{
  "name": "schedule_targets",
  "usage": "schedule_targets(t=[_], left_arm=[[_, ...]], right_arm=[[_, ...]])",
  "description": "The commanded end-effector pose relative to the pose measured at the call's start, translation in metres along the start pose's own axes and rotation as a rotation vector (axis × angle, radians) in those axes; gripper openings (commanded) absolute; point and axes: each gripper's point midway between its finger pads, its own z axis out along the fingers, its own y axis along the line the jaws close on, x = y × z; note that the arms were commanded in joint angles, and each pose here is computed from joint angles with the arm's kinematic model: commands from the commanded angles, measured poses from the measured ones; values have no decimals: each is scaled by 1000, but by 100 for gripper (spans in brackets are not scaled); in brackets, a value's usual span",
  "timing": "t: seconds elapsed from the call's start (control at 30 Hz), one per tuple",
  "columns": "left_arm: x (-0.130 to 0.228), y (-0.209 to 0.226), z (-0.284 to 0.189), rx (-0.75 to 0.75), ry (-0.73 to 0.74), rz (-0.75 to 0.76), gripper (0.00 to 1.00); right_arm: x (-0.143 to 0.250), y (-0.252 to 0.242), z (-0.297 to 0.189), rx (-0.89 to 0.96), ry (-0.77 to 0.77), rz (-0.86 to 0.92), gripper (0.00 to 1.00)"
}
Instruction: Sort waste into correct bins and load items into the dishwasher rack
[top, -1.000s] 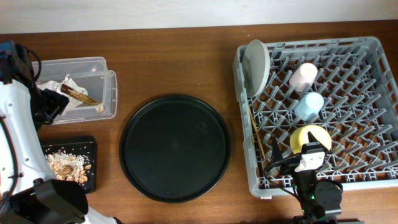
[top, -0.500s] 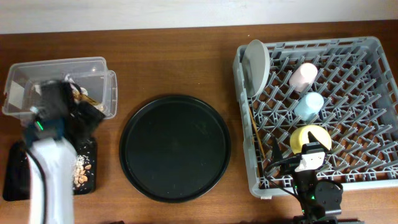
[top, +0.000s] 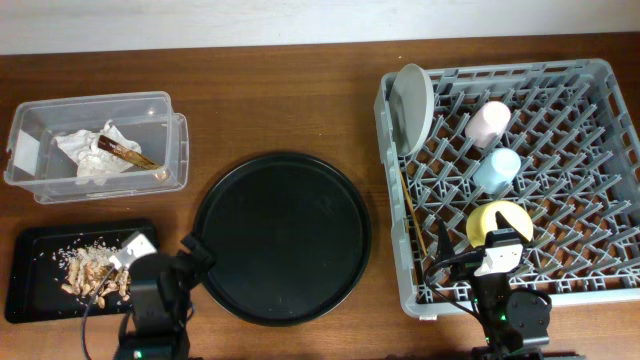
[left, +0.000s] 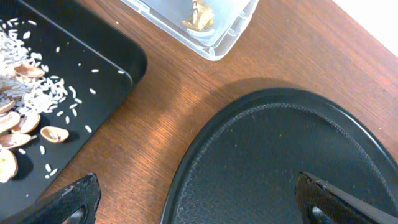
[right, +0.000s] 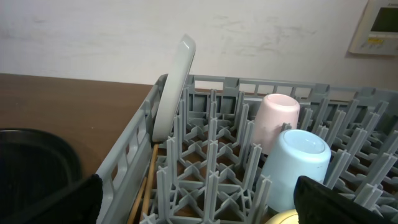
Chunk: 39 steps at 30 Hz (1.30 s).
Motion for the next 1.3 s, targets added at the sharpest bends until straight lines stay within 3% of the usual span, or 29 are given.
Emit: schedule_targets(t=[0.0, 0.13, 0.37, 0.8, 0.93, 1.27], left_arm=[[0, 0, -7, 50, -67, 9, 99], [-10, -5, -18, 113, -161, -4, 99], [-33, -30, -28, 195, -332, 291, 99], [-26, -38, -20, 287, -446, 282, 99], [-37, -46, -36, 316, -539, 359, 99], [-37, -46, -35, 309, -540, 381, 99]], right_arm=[[3, -3, 0, 16, 5, -6, 98], [3, -3, 0, 15, 5, -6, 98], [3, -3, 0, 16, 5, -6, 98], [3, -3, 0, 16, 5, -6, 98], [3, -3, 0, 16, 5, -6, 98], [3, -3, 0, 16, 5, -6, 98]])
